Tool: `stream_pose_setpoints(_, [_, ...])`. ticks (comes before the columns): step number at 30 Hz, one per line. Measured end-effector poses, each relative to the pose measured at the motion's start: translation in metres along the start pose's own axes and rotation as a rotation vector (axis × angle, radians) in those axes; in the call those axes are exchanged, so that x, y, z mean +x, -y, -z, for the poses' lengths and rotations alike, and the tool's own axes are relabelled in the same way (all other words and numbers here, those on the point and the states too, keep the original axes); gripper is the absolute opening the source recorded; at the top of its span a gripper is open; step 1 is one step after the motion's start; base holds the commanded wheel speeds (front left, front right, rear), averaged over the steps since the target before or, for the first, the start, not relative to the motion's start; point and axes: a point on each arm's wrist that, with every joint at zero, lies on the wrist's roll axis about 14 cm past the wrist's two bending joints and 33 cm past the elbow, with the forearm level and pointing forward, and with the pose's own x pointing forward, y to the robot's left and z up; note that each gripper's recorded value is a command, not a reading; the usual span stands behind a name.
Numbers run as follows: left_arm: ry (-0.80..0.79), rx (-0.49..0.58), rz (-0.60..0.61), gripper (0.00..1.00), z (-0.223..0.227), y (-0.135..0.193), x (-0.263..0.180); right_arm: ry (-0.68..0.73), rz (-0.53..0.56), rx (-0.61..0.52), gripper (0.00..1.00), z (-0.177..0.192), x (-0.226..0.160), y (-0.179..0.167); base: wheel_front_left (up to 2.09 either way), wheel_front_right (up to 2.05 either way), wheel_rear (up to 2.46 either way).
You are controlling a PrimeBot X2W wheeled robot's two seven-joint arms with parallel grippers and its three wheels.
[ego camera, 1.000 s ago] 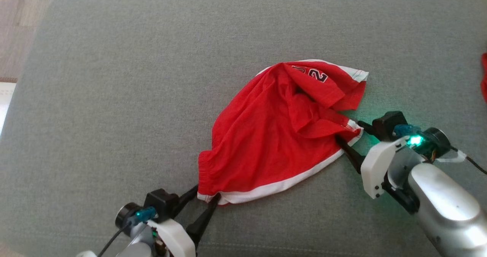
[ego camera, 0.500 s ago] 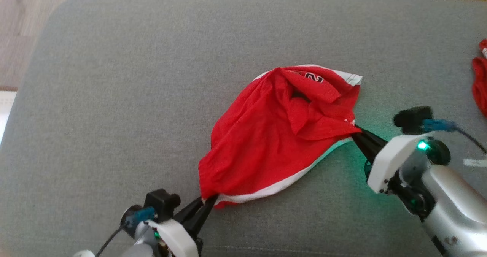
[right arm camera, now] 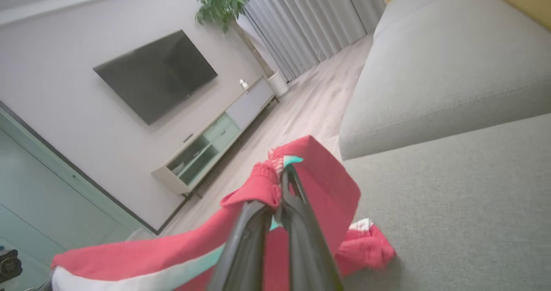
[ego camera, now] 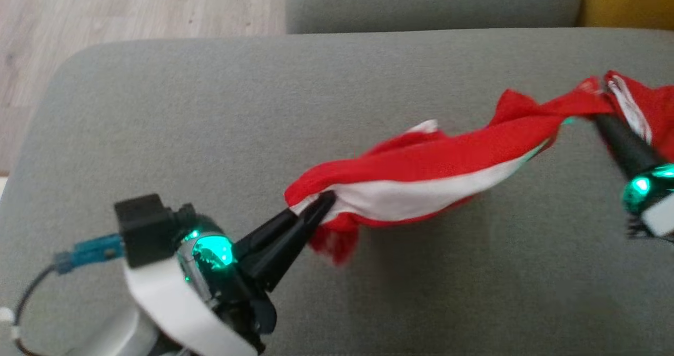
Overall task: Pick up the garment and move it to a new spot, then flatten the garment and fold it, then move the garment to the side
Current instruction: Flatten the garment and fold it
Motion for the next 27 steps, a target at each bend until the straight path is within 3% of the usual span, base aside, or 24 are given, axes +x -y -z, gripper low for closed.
stream_pose_setpoints(8, [0.101,0.013,0.267,0.0,-0.073,0.075,0.013,0.17,-0.023,0.095,0.0,-0.049,-0.045,-0.013,0.0,0.0,0.0])
stream_pose_setpoints(15, [0.098,0.042,0.341,0.0,-0.101,0.084,0.03,0.108,-0.1,0.127,0.0,-0.045,-0.048,-0.036,0.0,0.0,0.0])
stream_pose_setpoints(18, [0.064,0.047,0.313,0.0,-0.098,0.064,0.044,0.047,-0.079,0.14,0.0,-0.033,-0.032,-0.03,0.0,0.0,0.0])
stream_pose_setpoints(22, [0.013,0.096,0.182,0.0,-0.093,0.003,0.076,-0.008,0.023,0.118,0.0,-0.042,0.012,0.003,0.0,0.0,0.0])
stream_pose_setpoints(23, [0.013,0.096,0.182,0.0,-0.093,0.003,0.076,-0.008,0.023,0.118,0.0,-0.042,0.012,0.003,0.0,0.0,0.0])
stream_pose_setpoints(24, [-0.013,0.134,0.113,0.0,-0.094,-0.034,0.095,-0.004,0.082,0.104,0.0,-0.064,0.041,0.026,0.0,0.0,0.0])
stream_pose_setpoints(25, [-0.013,0.134,0.113,0.0,-0.094,-0.034,0.095,-0.004,0.082,0.104,0.0,-0.064,0.041,0.026,0.0,0.0,0.0])
stream_pose_setpoints(27, [-0.015,0.163,0.06,0.0,-0.1,-0.065,0.118,0.028,0.096,0.124,0.0,-0.091,0.08,0.042,0.0,0.0,0.0])
